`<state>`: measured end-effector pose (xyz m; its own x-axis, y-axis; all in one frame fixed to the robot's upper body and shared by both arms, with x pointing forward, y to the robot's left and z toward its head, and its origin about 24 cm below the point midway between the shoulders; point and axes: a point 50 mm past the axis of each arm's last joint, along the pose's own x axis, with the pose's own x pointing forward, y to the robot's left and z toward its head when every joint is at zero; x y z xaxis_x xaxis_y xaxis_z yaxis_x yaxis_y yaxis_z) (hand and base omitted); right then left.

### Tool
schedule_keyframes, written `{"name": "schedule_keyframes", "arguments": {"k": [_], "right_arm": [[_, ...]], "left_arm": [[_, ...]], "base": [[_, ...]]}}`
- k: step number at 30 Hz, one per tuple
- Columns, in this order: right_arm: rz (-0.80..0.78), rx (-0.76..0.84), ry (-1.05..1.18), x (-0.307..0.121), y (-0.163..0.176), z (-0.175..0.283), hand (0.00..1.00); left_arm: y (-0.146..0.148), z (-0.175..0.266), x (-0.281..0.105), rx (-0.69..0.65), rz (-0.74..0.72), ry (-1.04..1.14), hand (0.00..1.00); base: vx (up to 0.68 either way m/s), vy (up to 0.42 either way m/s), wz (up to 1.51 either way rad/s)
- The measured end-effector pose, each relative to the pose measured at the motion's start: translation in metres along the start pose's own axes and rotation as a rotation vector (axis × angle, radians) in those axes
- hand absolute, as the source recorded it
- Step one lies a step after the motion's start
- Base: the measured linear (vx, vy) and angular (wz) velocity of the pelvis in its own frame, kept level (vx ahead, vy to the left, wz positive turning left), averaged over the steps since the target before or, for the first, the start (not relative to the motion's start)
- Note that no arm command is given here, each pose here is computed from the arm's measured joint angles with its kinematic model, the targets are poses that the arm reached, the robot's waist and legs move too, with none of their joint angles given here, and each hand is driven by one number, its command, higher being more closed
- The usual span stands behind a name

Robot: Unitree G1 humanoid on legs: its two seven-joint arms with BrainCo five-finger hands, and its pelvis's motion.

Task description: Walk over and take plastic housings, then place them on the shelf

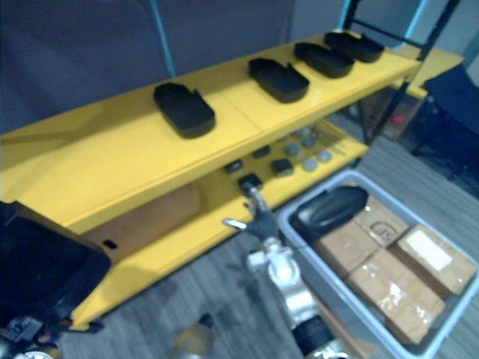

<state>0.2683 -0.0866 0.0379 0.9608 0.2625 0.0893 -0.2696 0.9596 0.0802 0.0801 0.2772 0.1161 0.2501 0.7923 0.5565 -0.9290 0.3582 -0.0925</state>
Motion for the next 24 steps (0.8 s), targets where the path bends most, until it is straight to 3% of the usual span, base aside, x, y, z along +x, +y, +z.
{"name": "schedule_keyframes", "arguments": {"k": [9,14,19,24], "right_arm": [[-0.082,-0.025,0.036,-0.025,-0.018,-0.009,0.0],[-0.151,-0.069,-0.093,-0.016,-0.035,0.012,0.0],[-0.177,-0.119,-0.23,-0.007,-0.046,0.036,0.0],[-0.156,-0.194,-0.311,0.001,-0.052,0.054,0.0]], "left_arm": [[-0.004,-0.006,-0.001,-0.06,-0.064,0.057,1.0],[-0.026,0.0,0.006,-0.152,-0.108,-0.002,1.0],[-0.066,0.01,0.025,-0.306,-0.165,-0.104,1.0],[-0.067,0.006,0.023,-0.302,-0.184,-0.09,1.0]], "base": [[-0.04,0.027,0.31],[-0.06,0.041,0.27],[-0.13,-0.015,0.51],[-0.1,-0.045,0.13]]}}
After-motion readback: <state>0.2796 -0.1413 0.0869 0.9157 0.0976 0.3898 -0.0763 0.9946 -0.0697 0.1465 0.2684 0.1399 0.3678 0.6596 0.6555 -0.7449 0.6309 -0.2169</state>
